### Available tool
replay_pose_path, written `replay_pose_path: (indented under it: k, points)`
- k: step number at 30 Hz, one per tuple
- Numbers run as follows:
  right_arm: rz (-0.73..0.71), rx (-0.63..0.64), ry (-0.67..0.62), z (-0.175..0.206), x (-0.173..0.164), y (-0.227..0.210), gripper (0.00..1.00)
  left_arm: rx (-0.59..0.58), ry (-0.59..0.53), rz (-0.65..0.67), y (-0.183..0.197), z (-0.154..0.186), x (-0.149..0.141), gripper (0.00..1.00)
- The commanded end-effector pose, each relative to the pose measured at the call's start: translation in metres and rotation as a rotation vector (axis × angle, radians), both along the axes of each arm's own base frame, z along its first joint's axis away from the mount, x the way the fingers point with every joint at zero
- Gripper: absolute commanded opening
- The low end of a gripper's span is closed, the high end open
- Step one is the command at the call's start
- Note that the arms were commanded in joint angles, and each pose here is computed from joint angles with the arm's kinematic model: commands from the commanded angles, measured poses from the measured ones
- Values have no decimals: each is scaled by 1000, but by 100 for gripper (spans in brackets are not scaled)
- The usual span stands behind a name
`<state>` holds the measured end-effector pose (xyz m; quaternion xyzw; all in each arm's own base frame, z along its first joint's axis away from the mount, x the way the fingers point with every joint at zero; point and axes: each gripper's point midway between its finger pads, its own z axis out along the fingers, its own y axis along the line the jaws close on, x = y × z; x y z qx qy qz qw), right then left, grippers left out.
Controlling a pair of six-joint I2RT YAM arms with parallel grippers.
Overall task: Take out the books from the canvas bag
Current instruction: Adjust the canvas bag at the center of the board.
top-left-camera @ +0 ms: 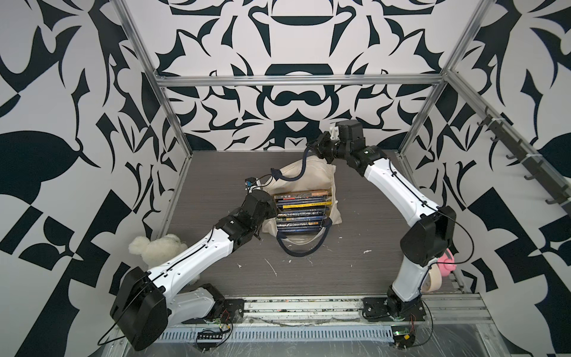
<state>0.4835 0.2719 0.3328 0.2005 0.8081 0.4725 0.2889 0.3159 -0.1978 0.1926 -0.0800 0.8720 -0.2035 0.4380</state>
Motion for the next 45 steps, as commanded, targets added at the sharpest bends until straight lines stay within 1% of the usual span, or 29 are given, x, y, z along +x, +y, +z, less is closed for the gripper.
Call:
replay_pose_path:
  k: [1, 4, 8, 9, 11, 13, 14, 16, 19, 21, 22, 26, 29, 31, 33, 37, 39, 41, 43, 45]
  points:
    - [-113, 69, -208, 81, 28, -24, 0, 72, 14, -20, 1, -8, -1, 0]
    - [-112, 87, -222, 89, 42, -25, 0, 81, 3, -44, -3, -6, -3, 0]
    - [-84, 100, -267, 112, 47, -22, 0, 98, -6, -66, -6, -5, -6, 0]
    - [-51, 121, -284, 122, 45, -17, 0, 102, -9, -70, -7, -5, -6, 0]
    - [28, 157, -300, 136, 38, -7, 4, 109, -12, -70, -7, -4, -6, 0]
    - [75, 120, -295, 133, 28, 0, 15, 112, -14, -68, -5, -4, -7, 0]
    - [90, 93, -295, 130, 23, 1, 22, 112, -17, -68, -5, -3, -7, 0]
    - [116, 21, -297, 120, 12, 1, 40, 111, -21, -67, -4, -2, -8, 0]
    - [147, -64, -270, 98, 0, -2, 55, 103, -23, -66, -4, 0, -8, 0]
    - [157, -126, -248, 82, -8, -8, 63, 93, -24, -64, -5, 2, -8, 0]
    - [166, -149, -239, 75, -14, -10, 65, 89, -22, -66, -5, 2, -8, 0]
    - [161, -224, -232, 61, -31, -23, 69, 72, -24, -66, -7, 5, -8, 0]
    - [177, -303, -218, 52, -49, -35, 69, 69, -22, -59, -7, 6, -8, 0]
    - [186, -347, -211, 44, -65, -41, 70, 59, -22, -56, -7, 8, -7, 0]
    - [208, -374, -218, 33, -83, -37, 70, 50, -22, -56, -8, 10, -7, 0]
    - [328, -470, -259, -2, -132, 2, 70, 28, -28, -57, -10, 16, -7, 0]
    - [386, -442, -280, -20, -150, 26, 70, 23, -33, -57, -10, 18, -7, 0]
    - [442, -426, -316, -32, -163, 48, 70, 20, -36, -55, -10, 20, -7, 0]
    - [469, -471, -357, -48, -168, 64, 70, 9, -38, -61, -12, 22, -7, 0]
    - [502, -479, -396, -59, -171, 80, 70, -4, -41, -70, -14, 23, -8, 0]
